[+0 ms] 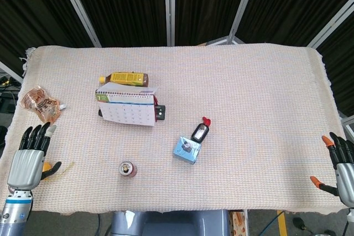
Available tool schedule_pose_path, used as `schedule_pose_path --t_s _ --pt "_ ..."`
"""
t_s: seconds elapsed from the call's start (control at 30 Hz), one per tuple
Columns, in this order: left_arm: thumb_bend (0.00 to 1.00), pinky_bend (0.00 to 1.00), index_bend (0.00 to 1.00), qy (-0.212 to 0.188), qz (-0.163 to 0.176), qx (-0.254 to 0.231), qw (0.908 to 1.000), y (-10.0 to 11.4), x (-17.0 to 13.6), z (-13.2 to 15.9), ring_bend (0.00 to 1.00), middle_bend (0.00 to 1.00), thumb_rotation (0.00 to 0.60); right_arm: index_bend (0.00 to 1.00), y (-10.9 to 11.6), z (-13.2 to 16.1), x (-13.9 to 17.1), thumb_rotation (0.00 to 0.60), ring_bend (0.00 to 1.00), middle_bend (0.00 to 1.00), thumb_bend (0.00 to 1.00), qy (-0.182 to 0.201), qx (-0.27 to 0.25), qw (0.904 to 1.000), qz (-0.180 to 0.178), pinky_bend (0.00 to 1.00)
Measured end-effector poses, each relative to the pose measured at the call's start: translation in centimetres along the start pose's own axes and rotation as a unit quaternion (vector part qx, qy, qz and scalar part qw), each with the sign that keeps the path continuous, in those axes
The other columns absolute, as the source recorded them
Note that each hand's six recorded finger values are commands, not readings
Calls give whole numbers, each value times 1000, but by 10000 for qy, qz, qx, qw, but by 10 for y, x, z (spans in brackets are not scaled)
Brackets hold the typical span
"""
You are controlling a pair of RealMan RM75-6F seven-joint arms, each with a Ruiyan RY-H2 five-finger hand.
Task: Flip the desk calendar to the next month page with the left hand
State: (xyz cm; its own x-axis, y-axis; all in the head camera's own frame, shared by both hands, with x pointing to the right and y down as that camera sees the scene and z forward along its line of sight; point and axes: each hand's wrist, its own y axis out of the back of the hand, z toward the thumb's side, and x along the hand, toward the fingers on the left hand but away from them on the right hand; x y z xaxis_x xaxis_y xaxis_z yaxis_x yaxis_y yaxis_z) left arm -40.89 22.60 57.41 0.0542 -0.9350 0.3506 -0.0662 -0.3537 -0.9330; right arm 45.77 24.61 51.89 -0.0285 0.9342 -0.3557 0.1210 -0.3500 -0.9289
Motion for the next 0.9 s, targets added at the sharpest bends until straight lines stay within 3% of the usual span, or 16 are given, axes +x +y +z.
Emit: schedule_pose_path --t_s 0.03,0.1,0.13,0.17,0.3,0.43,0.6,0.8,0.9 --pt "576 289 13 51 38 -99 9999 0 1 0 209 193 600 0 0 0 0 600 0 0 24 1 1 10000 3 0" --pt "806 516 56 210 102 -424 9988 1 6 0 513 522 600 0 -1 0 0 600 0 0 24 6 1 10000 13 0" --pt "885 571 71 292 93 -602 9977 1 8 0 602 615 600 0 -1 1 0 600 0 0 24 11 1 10000 17 0" --pt "923 592 73 380 48 -786 9962 -1 11 0 639 645 600 0 -1 1 0 600 0 0 24 12 0 10000 17 0" --pt "1000 666 41 785 -474 -1472 9848 -15 26 -2 750 682 600 0 0 1 0 600 0 0 25 15 -12 10000 -3 0" --pt "1000 675 7 1066 -991 -1804 9728 -27 41 -1 763 687 600 0 1 1 0 600 0 0 24 10 -27 10000 2 0" --pt "1000 676 31 1129 -1526 -1925 9628 -35 59 7 763 687 600 0 0 1 0 600 0 0 24 15 -37 10000 13 0" --pt "1000 676 1 1102 -1975 -1735 9585 -45 78 16 763 687 600 0 1 0 -1 600 0 0 24 -3 -57 10000 5 0" --pt "1000 676 0 1214 -2205 -1804 9508 -54 85 19 763 687 600 0 1 -1 -1 600 0 0 24 -10 -69 10000 1 0"
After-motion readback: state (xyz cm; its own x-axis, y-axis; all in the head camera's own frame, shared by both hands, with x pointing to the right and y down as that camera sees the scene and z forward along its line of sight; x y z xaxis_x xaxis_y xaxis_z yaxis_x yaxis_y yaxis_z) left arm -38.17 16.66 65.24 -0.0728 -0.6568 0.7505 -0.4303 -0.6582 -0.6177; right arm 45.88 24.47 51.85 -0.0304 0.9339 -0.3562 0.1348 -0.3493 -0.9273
